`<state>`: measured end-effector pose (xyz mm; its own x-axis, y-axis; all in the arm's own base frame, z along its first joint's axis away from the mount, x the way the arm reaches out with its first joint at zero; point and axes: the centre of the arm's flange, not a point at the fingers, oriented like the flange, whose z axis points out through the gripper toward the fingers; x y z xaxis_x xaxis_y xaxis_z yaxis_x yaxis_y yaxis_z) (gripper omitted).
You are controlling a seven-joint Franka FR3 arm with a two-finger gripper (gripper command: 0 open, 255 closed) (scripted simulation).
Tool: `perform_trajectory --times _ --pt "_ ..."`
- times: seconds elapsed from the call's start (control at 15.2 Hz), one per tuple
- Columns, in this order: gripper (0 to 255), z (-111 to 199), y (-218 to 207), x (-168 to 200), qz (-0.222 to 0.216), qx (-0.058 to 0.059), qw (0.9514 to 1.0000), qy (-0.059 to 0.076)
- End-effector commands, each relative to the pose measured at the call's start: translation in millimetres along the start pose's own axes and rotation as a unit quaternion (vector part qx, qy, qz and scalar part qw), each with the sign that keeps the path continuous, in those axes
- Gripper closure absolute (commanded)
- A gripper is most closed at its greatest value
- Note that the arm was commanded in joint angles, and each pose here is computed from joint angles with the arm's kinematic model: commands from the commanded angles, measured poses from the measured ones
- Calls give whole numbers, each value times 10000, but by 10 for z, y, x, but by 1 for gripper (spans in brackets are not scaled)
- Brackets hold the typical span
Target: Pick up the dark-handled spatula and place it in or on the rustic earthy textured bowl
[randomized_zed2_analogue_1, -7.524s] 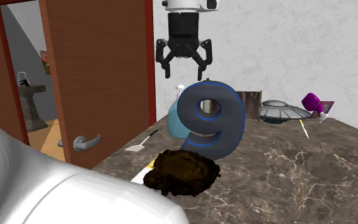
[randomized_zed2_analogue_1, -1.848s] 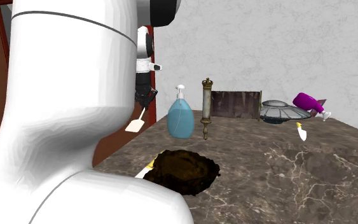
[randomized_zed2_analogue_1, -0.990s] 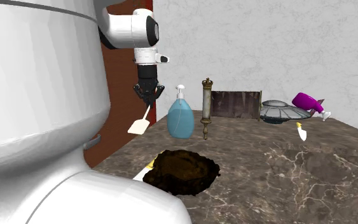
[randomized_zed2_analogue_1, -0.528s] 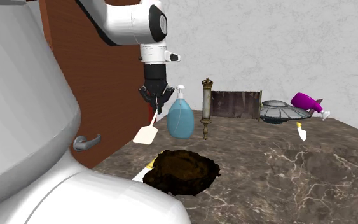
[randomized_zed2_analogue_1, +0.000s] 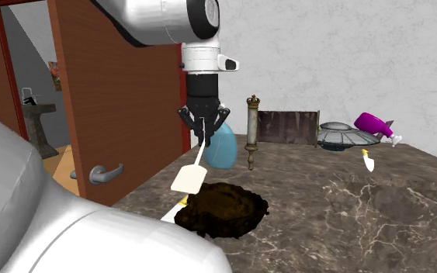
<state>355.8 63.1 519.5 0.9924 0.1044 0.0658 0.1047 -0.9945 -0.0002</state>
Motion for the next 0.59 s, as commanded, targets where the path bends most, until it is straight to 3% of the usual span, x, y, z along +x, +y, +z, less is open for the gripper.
perform_trajectory --times 0.0,0.26,0.53 --pt "255 -33 148 -192 -5 2 10000 2" --pt "255 -84 524 -644 -5 2 10000 2" --pt "255 127 524 -658 -5 2 10000 2"
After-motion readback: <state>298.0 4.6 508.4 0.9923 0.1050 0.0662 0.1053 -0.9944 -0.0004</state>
